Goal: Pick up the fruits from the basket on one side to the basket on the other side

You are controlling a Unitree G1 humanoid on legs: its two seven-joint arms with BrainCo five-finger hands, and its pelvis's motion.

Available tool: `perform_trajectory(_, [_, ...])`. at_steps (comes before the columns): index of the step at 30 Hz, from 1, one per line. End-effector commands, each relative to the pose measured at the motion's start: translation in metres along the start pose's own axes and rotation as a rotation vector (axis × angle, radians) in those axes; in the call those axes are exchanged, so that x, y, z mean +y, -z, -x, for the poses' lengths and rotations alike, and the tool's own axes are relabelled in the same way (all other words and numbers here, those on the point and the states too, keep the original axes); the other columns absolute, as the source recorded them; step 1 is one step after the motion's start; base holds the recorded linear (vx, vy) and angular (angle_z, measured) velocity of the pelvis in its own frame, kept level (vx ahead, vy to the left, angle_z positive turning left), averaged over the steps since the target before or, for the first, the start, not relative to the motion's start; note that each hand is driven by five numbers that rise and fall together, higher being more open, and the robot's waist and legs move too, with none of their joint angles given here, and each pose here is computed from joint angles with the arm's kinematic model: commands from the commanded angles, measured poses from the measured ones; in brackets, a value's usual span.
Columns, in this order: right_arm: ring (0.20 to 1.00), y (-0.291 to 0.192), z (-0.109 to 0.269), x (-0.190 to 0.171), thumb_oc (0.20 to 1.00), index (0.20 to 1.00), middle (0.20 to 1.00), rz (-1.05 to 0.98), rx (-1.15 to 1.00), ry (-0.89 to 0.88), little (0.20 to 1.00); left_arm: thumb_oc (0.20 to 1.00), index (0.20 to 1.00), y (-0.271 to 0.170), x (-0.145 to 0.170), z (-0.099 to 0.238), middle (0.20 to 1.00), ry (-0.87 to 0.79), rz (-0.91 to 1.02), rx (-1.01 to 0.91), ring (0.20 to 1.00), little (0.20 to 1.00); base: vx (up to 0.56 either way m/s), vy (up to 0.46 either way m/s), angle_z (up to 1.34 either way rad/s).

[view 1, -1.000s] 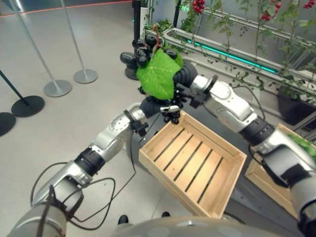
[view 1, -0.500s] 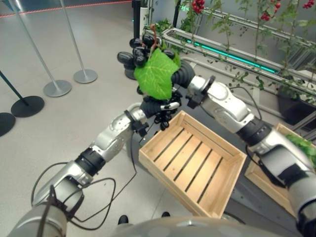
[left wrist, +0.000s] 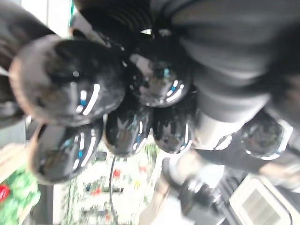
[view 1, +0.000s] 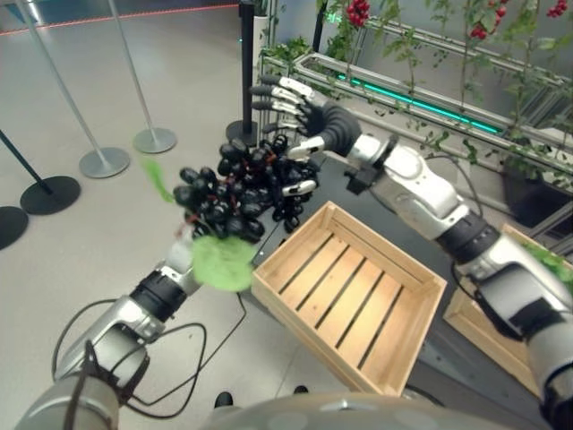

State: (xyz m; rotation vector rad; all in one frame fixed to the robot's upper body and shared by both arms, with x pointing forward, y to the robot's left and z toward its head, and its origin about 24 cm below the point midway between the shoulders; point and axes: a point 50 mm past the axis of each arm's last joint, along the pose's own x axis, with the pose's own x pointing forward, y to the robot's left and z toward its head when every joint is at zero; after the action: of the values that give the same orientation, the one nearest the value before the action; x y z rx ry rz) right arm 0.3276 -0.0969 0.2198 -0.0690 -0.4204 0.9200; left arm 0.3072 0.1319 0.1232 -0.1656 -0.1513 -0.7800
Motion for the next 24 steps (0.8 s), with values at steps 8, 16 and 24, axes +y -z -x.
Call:
perform_trajectory(8, [1.0, -0.023, 0.078, -0.039, 1.0, 1.0, 1.0, 0.081, -0.037, 0.197, 1.0, 0.2, 0.2, -0.04, 0.036, 0.03, 0.2, -0.149, -0.095, -0.178, 0.2, 0.2, 0.01, -0.025, 0.01])
perform_trajectory(16, [1.0, -0.028, 0.123, -0.048, 1.0, 1.0, 1.0, 0.071, -0.082, 0.34, 1.0, 0.2, 0.2, -0.046, 0.05, 0.065, 0.2, -0.264, -0.14, -0.211, 0.2, 0.2, 0.0, -0.037, 0.06])
perform_trajectory(24, [1.0, -0.029, 0.14, -0.052, 1.0, 1.0, 1.0, 0.108, -0.13, 0.464, 1.0, 0.2, 0.2, -0.041, 0.054, 0.087, 0.2, -0.358, -0.163, -0.228, 0.2, 0.2, 0.01, -0.052, 0.1])
